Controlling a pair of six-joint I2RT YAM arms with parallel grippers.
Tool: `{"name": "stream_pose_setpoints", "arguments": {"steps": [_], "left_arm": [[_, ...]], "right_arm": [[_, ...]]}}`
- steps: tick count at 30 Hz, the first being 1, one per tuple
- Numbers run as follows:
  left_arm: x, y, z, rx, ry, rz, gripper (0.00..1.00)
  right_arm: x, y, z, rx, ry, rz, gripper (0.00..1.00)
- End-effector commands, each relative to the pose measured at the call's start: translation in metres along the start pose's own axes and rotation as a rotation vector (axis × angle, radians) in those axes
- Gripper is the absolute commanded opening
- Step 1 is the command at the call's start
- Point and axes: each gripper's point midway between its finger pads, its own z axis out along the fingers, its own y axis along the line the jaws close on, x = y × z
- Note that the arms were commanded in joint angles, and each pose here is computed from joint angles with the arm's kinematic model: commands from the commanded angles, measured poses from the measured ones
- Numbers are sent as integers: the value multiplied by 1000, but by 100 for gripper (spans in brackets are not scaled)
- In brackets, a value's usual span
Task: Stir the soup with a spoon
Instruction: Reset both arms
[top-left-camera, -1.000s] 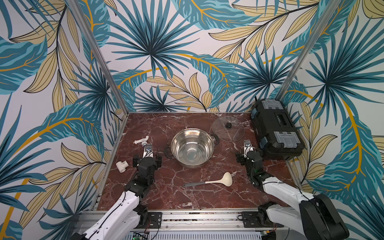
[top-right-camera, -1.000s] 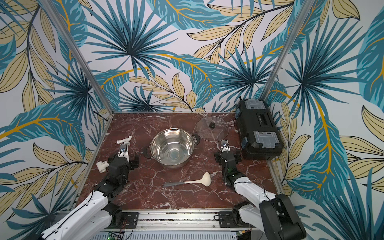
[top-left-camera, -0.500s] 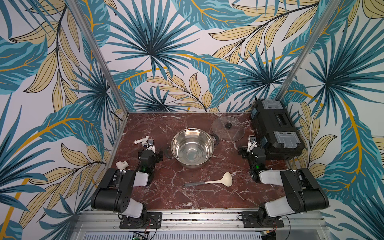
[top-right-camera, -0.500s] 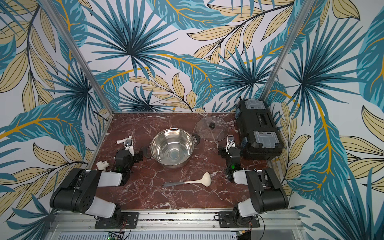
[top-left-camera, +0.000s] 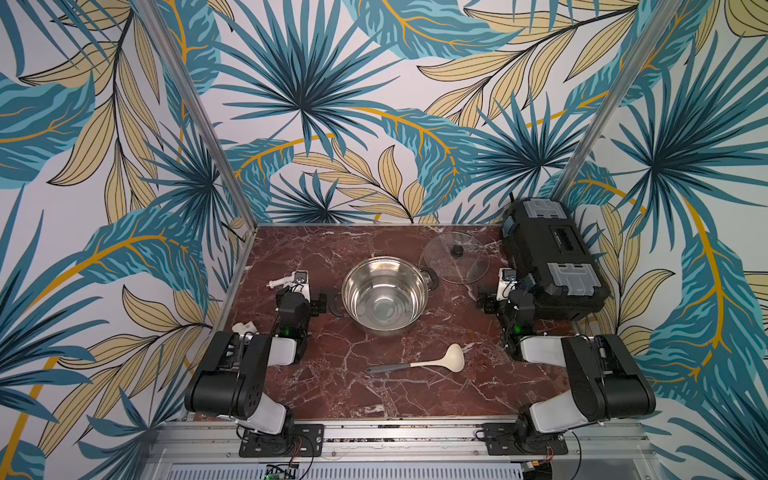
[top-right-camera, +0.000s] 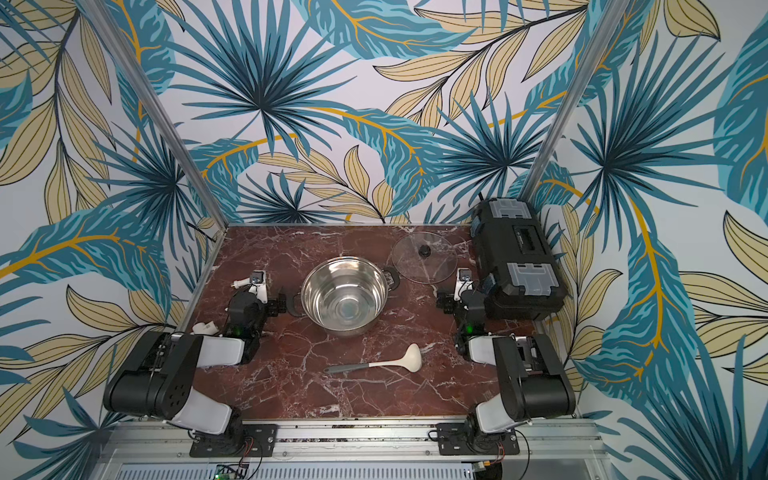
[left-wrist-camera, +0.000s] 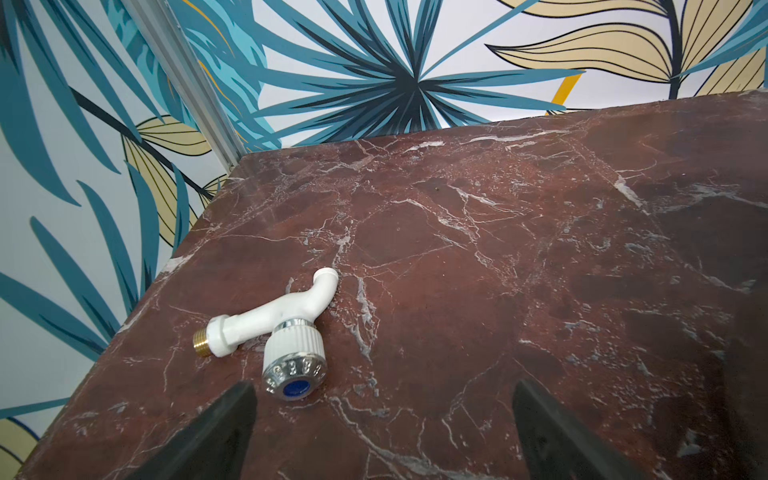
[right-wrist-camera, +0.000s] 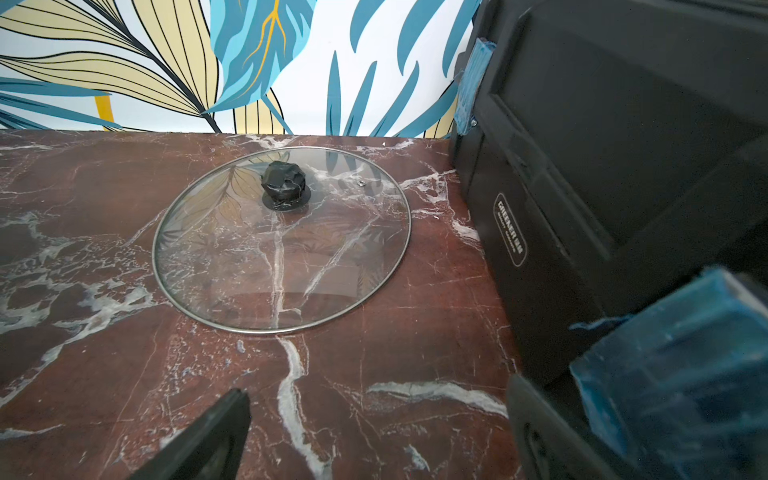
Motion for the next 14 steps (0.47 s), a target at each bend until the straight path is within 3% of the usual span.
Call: {"name": "stream_pose_setpoints", "arguments": {"steps": [1,14], "left_arm": [[-15,2,2,0,-35,-13,100],[-15,-4,3,34,-29,2,100]], "right_arm": [[-1,1,0,-9,3,16,100],[0,1,0,-8,5,16,99]]}}
